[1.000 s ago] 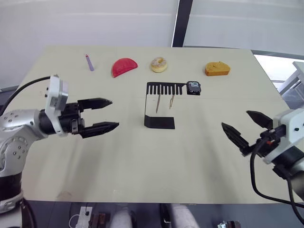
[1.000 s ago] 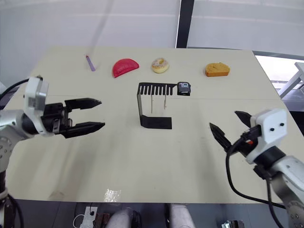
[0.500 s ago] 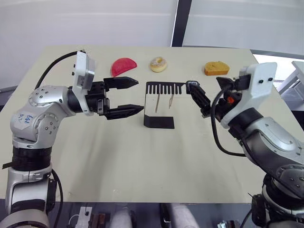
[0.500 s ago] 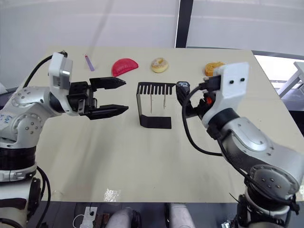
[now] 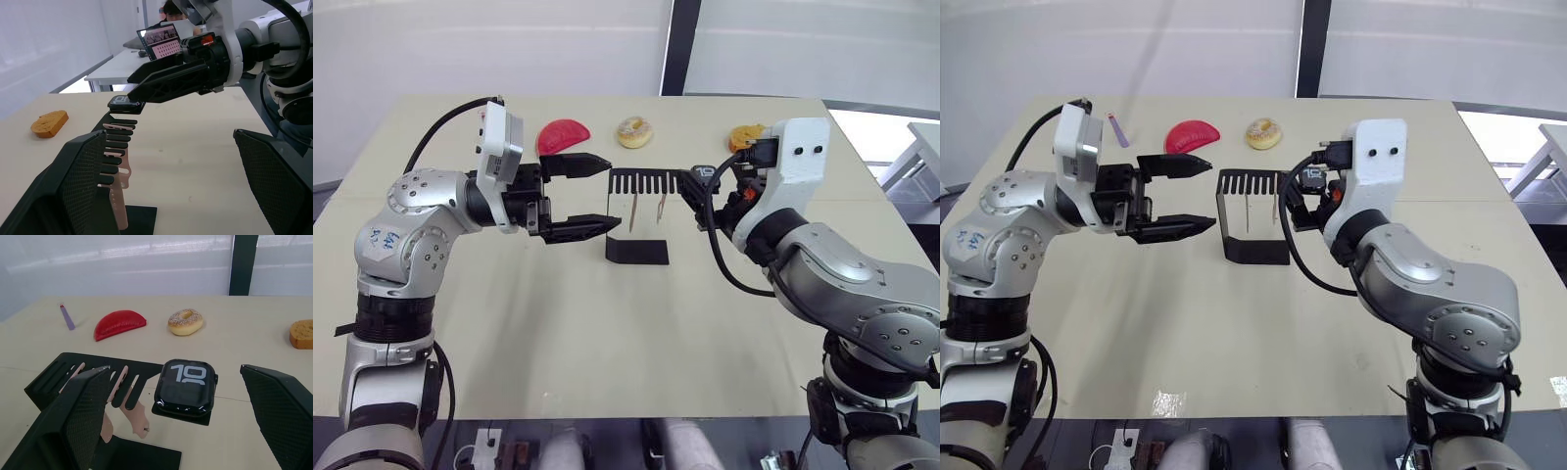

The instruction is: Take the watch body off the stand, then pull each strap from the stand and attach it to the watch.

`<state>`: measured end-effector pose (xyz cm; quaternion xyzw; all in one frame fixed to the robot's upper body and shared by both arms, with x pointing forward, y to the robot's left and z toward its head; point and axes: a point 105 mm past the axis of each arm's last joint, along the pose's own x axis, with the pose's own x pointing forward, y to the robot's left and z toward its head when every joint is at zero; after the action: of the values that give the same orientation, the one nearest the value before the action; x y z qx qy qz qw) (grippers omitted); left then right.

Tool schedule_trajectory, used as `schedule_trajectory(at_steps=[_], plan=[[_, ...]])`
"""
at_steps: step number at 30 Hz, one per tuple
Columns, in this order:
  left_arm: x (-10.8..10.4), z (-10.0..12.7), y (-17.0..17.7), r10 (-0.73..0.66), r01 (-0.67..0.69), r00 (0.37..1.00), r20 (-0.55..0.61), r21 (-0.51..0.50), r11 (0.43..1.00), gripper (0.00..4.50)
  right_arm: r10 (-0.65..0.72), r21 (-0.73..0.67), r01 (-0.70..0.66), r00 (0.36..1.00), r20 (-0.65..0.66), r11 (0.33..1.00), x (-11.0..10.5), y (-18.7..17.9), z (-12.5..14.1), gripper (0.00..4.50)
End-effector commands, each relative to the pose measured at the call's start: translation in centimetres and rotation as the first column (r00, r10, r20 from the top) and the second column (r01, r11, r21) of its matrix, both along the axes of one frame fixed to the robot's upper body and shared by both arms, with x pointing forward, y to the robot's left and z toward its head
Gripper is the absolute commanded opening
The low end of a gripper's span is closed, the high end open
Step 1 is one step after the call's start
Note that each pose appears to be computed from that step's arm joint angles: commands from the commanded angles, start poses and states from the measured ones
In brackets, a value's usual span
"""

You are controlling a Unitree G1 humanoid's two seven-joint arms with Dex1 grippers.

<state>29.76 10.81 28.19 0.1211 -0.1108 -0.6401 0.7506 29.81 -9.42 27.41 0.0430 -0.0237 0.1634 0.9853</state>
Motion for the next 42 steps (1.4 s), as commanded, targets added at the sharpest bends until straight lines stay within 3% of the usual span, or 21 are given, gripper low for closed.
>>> schedule_trajectory(at_steps=[1, 23, 26, 28, 42], plan=[[-0.5, 1.1, -0.3, -0.006, 0.006, 0.998, 0.065, -0.004, 1.000, 4.46, -0.012, 0.011, 0.012, 0.999, 0.034, 1.000, 0.0, 0.2, 0.9, 4.50], [-0.5, 1.6, -0.4, 0.015, -0.014, 0.997, 0.073, -0.020, 1.000, 4.46, -0.028, 0.007, 0.028, 1.000, 0.012, 1.000, 1.4, 0.2, 0.4, 4.50], [-0.5, 1.6, -0.4, 0.019, -0.017, 0.997, 0.073, -0.021, 1.000, 4.50, -0.023, 0.006, 0.023, 1.000, 0.010, 1.000, 1.4, 0.3, 0.4, 3.67], [-0.5, 1.6, -0.4, 0.021, -0.019, 0.997, 0.073, -0.022, 1.000, 4.50, -0.019, 0.003, 0.019, 1.000, 0.007, 1.000, 1.4, 0.3, 0.4, 2.82], [-0.6, 1.7, -0.4, 0.022, -0.021, 0.997, 0.075, -0.020, 1.000, 4.50, -0.024, -0.021, 0.025, 1.000, 0.008, 0.999, 1.6, 0.3, 0.2, 2.82]])
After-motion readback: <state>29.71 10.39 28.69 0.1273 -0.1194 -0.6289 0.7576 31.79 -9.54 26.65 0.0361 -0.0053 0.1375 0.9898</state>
